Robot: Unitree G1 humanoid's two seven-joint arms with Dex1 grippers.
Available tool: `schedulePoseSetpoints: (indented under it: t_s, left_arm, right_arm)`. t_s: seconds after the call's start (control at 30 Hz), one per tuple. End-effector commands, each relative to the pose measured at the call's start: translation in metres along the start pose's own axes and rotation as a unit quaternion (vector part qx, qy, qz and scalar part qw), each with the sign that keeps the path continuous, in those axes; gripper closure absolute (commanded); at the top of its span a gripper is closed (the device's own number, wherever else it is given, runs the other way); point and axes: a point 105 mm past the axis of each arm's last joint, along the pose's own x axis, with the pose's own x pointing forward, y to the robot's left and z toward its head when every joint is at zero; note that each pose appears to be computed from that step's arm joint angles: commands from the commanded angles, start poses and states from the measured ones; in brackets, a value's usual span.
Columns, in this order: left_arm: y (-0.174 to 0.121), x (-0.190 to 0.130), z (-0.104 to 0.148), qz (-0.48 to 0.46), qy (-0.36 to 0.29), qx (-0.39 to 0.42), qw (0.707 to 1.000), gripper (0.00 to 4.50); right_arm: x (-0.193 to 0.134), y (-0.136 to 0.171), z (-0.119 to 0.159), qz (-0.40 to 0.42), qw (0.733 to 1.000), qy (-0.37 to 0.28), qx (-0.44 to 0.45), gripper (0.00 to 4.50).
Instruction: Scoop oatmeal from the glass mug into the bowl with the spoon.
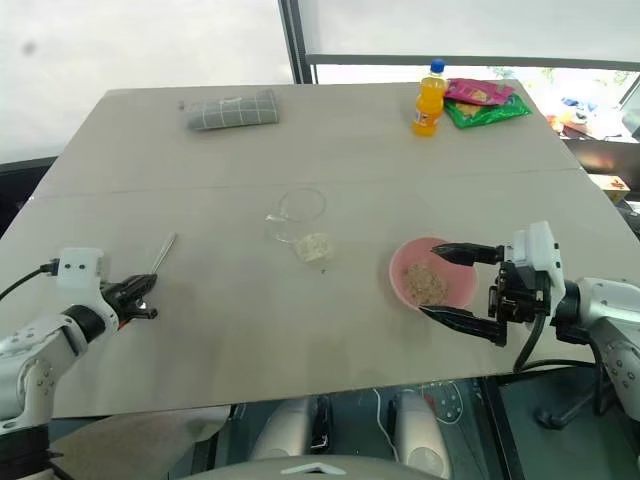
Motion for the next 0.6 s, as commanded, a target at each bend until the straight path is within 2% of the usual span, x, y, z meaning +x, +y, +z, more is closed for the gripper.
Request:
schedulePoseSetpoints:
  t_s: [0.03, 0.1, 0.27, 0.37, 0.47, 0.6]
  left_arm:
    - [0.002, 0.001, 0.043, 0.016, -0.107, -0.012, 0.994, 4.46]
    - [-0.002, 0.000, 0.072, 0.011, -0.170, -0.023, 0.985, 4.46]
    - [-0.032, -0.004, 0.144, -0.031, -0.291, 0.020, 0.956, 4.46]
    - [-0.061, -0.007, 0.178, -0.084, -0.339, 0.061, 0.935, 4.46]
    - [-0.109, -0.012, 0.200, -0.189, -0.367, 0.123, 0.902, 4.46]
    - [-0.154, -0.018, 0.211, -0.279, -0.375, 0.185, 0.865, 4.46]
  right_arm:
    - [0.000, -0.010, 0.010, -0.030, 0.999, 0.000, -0.016, 0.00]
    - [0.002, -0.023, 0.017, -0.067, 0.998, -0.010, -0.011, 0.00]
    - [0.003, -0.067, 0.053, -0.173, 0.983, -0.059, -0.005, 0.00]
    - [0.006, -0.096, 0.094, -0.241, 0.960, -0.142, -0.005, 0.00]
    - [0.023, -0.112, 0.135, -0.267, 0.938, -0.219, 0.028, 0.00]
    - [0.048, -0.124, 0.165, -0.291, 0.925, -0.241, 0.023, 0.00]
